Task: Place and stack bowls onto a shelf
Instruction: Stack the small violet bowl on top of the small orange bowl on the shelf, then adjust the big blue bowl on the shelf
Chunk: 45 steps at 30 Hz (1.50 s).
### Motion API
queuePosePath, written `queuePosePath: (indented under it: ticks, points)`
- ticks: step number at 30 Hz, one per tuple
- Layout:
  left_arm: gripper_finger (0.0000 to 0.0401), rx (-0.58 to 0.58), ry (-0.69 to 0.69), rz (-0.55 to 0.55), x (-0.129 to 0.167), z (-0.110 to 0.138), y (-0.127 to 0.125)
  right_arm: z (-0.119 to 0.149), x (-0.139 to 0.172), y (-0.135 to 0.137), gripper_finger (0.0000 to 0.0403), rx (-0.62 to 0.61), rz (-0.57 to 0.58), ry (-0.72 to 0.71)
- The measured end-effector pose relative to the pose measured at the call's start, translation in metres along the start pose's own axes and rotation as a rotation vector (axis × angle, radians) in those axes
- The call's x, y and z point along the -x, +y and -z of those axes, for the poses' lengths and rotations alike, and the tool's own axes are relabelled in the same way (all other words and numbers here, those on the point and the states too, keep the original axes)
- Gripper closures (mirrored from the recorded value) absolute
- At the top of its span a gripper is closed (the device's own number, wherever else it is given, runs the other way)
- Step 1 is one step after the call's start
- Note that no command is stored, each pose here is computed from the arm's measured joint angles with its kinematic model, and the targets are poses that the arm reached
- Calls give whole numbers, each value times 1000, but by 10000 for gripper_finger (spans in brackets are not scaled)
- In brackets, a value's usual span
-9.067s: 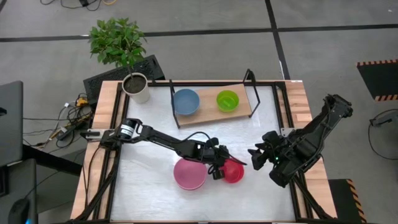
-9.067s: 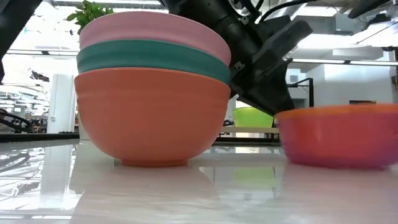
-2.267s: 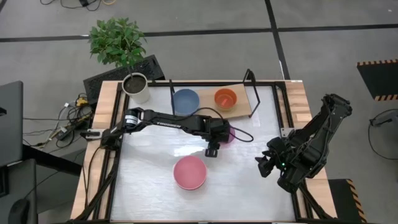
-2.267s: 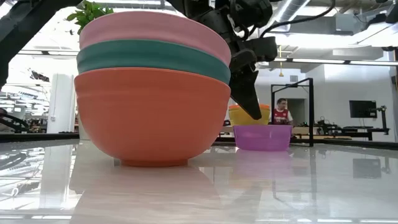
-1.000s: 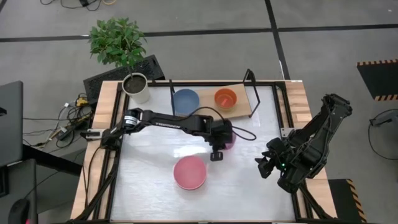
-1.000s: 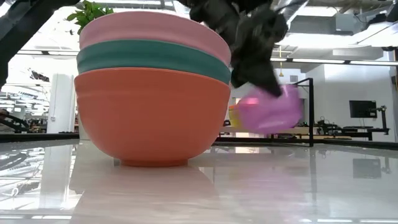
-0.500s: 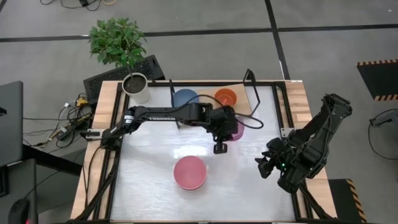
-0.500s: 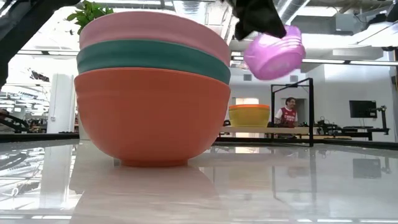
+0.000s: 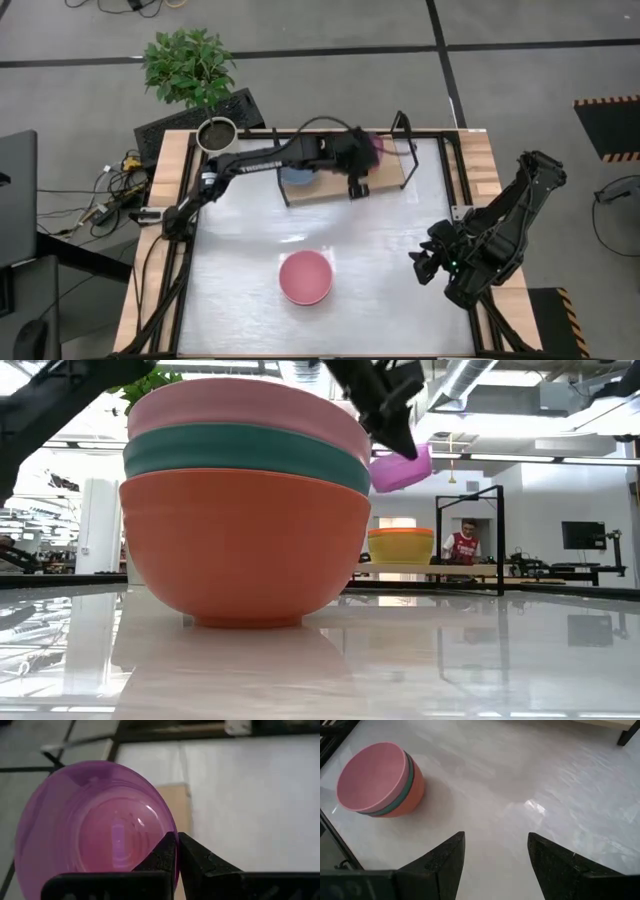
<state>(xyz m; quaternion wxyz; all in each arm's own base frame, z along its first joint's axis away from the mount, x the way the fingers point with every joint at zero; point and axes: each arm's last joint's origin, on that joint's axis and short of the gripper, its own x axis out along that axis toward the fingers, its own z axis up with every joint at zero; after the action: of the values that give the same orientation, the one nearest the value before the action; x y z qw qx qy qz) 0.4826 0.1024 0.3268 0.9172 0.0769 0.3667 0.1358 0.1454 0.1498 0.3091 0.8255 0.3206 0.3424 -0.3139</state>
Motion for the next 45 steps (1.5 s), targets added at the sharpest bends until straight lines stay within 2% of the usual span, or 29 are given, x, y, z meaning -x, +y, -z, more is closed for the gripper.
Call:
queuePosePath:
  ticks: [5, 10, 20, 26, 32, 38, 45]
  points:
    - [401, 13, 24, 9, -28, 13, 21, 0, 0, 0, 161, 0, 0, 0]
    - [401, -10, 65, 10, -55, 25, 18, 0, 0, 0, 161, -4, 1, 3]
    - [401, -48, 112, 3, -70, 35, 16, 0, 0, -2, 161, 11, 23, 0]
    - [387, -71, 128, 8, -71, 37, 14, -1, 0, -4, 161, 18, 32, -2]
    - [335, -92, 90, 2, -72, 33, 14, -1, 0, -4, 161, 22, 37, -3]
    - [294, -39, 58, -9, -69, 28, 13, -1, 0, -5, 161, 26, 43, -3]
    - [287, 27, 37, -30, -37, 11, 14, -1, 0, -6, 161, 35, 53, -6]
